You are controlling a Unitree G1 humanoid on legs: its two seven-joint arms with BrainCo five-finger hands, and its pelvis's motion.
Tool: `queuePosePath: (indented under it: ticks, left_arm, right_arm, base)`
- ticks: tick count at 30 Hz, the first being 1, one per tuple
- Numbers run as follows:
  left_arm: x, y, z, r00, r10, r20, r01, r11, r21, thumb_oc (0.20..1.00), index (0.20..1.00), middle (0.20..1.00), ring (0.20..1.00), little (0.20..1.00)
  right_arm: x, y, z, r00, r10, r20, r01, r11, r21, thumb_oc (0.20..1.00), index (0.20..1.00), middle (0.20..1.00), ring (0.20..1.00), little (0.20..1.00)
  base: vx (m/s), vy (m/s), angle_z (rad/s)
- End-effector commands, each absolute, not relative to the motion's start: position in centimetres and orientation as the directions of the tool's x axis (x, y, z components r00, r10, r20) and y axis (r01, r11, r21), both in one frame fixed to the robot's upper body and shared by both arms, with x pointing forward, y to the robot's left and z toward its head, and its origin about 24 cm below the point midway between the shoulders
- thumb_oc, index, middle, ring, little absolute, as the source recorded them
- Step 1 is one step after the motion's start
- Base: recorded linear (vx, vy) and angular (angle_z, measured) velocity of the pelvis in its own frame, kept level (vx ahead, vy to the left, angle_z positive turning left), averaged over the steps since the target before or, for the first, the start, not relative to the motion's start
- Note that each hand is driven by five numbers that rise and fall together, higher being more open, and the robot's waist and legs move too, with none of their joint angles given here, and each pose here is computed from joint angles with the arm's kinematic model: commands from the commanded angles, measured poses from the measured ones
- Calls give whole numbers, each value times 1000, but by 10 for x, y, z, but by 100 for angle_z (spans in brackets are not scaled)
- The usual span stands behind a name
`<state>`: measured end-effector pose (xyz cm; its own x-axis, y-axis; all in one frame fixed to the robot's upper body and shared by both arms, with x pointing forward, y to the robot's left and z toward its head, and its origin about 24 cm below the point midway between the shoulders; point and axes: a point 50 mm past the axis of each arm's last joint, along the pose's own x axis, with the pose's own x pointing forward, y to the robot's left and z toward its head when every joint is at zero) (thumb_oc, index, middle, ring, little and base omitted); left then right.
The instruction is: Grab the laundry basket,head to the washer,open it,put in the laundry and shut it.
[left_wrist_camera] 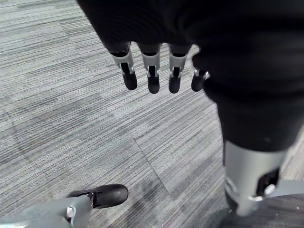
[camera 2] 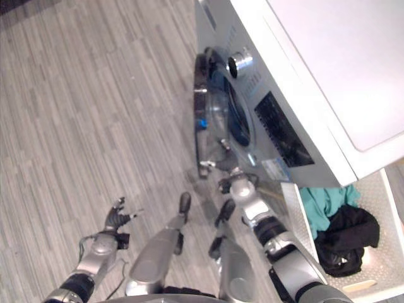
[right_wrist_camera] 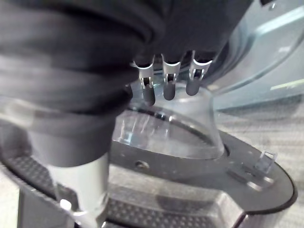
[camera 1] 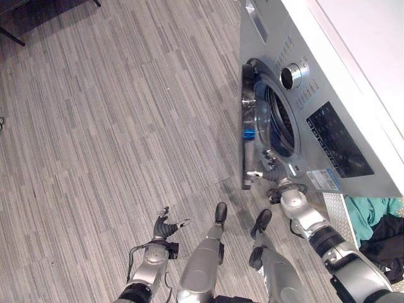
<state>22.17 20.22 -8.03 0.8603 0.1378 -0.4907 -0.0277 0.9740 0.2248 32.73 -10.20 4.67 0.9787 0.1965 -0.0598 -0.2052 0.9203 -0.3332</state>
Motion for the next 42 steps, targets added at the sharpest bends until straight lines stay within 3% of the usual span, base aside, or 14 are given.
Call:
queuePosePath:
  ticks: [1, 5, 11, 21, 28, 32, 33, 34, 42]
  left_arm:
    - [229, 198, -72, 890, 99, -444, 6, 973, 229, 1000, 1000, 1000, 1000, 1000]
    - [242, 192, -58, 924, 51, -379, 42, 972, 233, 1000, 1000, 1000, 1000, 1000]
    - [249, 196, -48, 938, 28, -345, 61, 967, 247, 1000, 1000, 1000, 1000, 1000]
    - [262, 189, -31, 963, 34, -269, 45, 959, 280, 1000, 1000, 1000, 1000, 1000]
    - [321, 182, 30, 998, 53, -35, -34, 913, 408, 1000, 1000, 1000, 1000, 1000]
    - [352, 221, 70, 983, 176, 55, -178, 832, 525, 1000, 1000, 1000, 1000, 1000]
    - [357, 239, 78, 972, 229, 59, -223, 797, 561, 1000, 1000, 1000, 1000, 1000]
    - [363, 286, 104, 928, 363, 83, -331, 702, 631, 1000, 1000, 1000, 1000, 1000]
    - [348, 336, 114, 852, 518, 79, -430, 604, 671, 1000, 1000, 1000, 1000, 1000]
  right_arm:
    - [337, 6, 151, 820, 487, 299, -459, 873, -163, 1000, 1000, 1000, 1000, 1000]
    - [343, 20, 197, 776, 474, 415, -451, 878, -160, 1000, 1000, 1000, 1000, 1000]
    - [359, -11, 225, 788, 405, 463, -352, 914, -201, 1000, 1000, 1000, 1000, 1000]
    - [325, -50, 165, 767, 528, 364, -393, 836, -384, 1000, 1000, 1000, 1000, 1000]
    - [290, -108, 94, 871, 450, 198, -334, 838, -431, 1000, 1000, 1000, 1000, 1000]
    - [282, -133, 79, 911, 382, 158, -286, 858, -426, 1000, 1000, 1000, 1000, 1000]
    - [280, -139, 77, 917, 369, 153, -277, 863, -422, 1000, 1000, 1000, 1000, 1000]
    - [276, -153, 79, 923, 346, 167, -250, 871, -422, 1000, 1000, 1000, 1000, 1000]
    - [270, -164, 90, 923, 313, 226, -211, 899, -383, 1000, 1000, 1000, 1000, 1000]
  base:
    - [-12, -23, 16]
    - [47, -50, 44]
    - [58, -33, 51]
    - [-34, 46, -14]
    - [-52, 53, -50]
    - [-65, 55, -33]
    - [-85, 82, -52]
    - [-74, 73, -54]
    - [-3, 27, -24]
